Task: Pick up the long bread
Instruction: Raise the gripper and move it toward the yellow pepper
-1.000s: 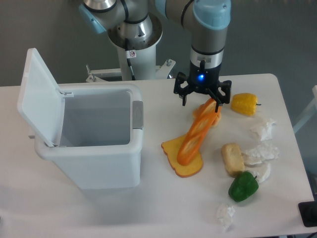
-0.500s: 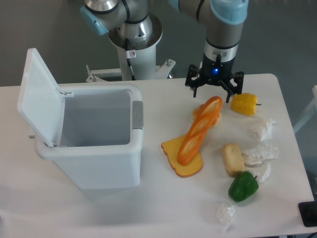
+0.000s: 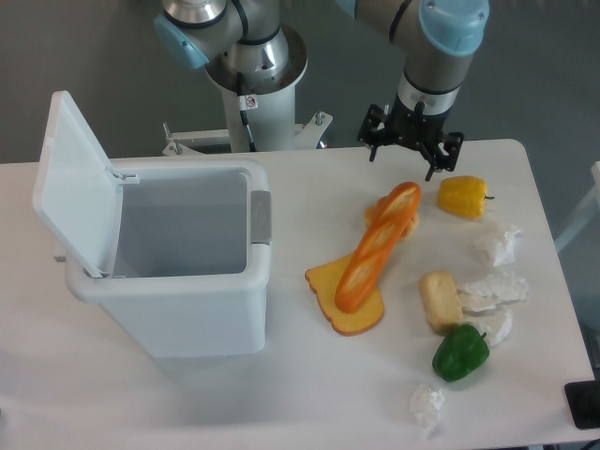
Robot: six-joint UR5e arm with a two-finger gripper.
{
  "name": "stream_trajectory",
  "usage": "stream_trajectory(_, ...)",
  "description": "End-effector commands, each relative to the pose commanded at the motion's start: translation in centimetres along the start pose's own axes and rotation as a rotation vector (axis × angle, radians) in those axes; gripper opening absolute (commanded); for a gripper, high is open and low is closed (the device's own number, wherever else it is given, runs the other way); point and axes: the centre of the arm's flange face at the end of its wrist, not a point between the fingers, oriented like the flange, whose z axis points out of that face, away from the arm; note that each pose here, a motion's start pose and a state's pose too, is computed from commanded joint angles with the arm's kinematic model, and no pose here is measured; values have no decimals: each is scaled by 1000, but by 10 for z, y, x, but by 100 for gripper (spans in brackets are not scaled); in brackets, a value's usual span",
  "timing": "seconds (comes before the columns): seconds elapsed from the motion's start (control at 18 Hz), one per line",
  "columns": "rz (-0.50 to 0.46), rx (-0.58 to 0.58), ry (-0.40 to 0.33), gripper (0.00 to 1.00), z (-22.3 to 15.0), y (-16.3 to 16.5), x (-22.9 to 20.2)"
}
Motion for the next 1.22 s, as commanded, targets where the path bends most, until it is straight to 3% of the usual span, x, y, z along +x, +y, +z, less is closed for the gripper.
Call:
stream_trajectory(0.22, 76, 5, 26, 100, 13, 18, -3)
stream_trajectory(0.72, 75, 0, 77, 100, 39, 22, -19)
stream_trajectory(0.94, 82, 5, -1, 100, 46, 19, -45)
stream_trajectory(1.22, 88, 4, -8, 100, 49, 13, -52)
